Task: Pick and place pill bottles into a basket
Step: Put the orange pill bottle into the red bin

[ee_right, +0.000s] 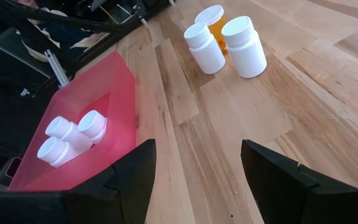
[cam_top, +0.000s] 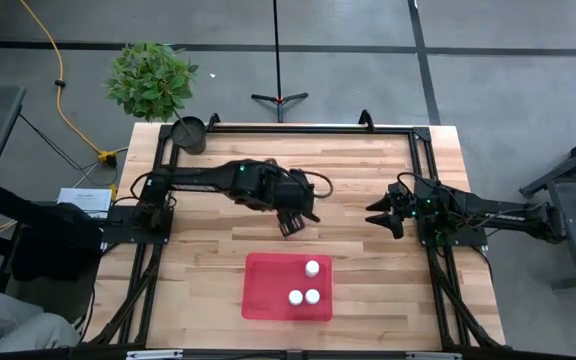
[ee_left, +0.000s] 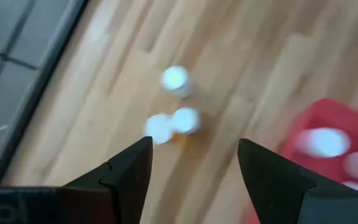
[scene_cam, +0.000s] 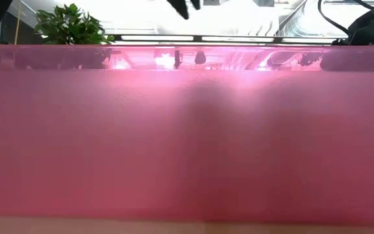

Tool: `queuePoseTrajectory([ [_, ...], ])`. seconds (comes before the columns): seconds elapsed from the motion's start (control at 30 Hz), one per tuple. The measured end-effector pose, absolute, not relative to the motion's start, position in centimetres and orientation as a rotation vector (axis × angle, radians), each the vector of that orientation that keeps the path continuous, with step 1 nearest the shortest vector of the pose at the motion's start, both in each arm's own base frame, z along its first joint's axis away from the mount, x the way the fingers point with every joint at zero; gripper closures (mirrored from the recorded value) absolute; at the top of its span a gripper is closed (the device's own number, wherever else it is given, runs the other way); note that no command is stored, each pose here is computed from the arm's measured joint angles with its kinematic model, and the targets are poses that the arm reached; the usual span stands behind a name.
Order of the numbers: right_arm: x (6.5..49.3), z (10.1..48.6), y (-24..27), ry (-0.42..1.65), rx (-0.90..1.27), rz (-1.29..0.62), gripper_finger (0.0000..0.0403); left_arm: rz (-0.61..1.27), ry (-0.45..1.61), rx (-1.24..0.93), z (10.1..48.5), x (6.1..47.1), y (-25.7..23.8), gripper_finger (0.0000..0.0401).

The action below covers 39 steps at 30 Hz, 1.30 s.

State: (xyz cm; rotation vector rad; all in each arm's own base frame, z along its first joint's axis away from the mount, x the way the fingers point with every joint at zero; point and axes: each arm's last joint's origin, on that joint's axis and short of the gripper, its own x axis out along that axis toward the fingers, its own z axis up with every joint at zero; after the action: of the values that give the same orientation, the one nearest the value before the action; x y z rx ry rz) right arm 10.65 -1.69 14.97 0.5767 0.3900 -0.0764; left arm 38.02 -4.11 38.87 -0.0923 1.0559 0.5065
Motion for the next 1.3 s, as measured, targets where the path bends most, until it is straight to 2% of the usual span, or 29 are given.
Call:
queuePoseTrajectory([
  [0.13, 10.7, 15.0, -1.7, 0.386, 0.577, -0.075, 0.0176, 0.566, 1.098, -0.084, 38.9, 37.5, -2.5, 0.013],
  [0.4, 10.7, 15.1, -1.7, 0.374, 0.597, -0.077, 0.0176, 0.592, 1.05, -0.081, 40.7, 36.1, -0.5, 0.013],
  [0.77, 10.8, 15.2, -1.7, 0.352, 0.594, -0.076, 0.0176, 0.677, 0.88, -0.095, 46.2, 30.3, 2.0, 0.013],
  [1.07, 10.8, 15.4, -1.7, 0.337, 0.594, -0.073, 0.0176, 0.705, 0.784, -0.133, 49.1, 25.9, 3.6, 0.013],
  [1.3, 10.9, 15.6, -1.8, 0.314, 0.588, -0.066, 0.0176, 0.55, 0.826, -0.143, 49.4, 25.2, 4.1, 0.013],
])
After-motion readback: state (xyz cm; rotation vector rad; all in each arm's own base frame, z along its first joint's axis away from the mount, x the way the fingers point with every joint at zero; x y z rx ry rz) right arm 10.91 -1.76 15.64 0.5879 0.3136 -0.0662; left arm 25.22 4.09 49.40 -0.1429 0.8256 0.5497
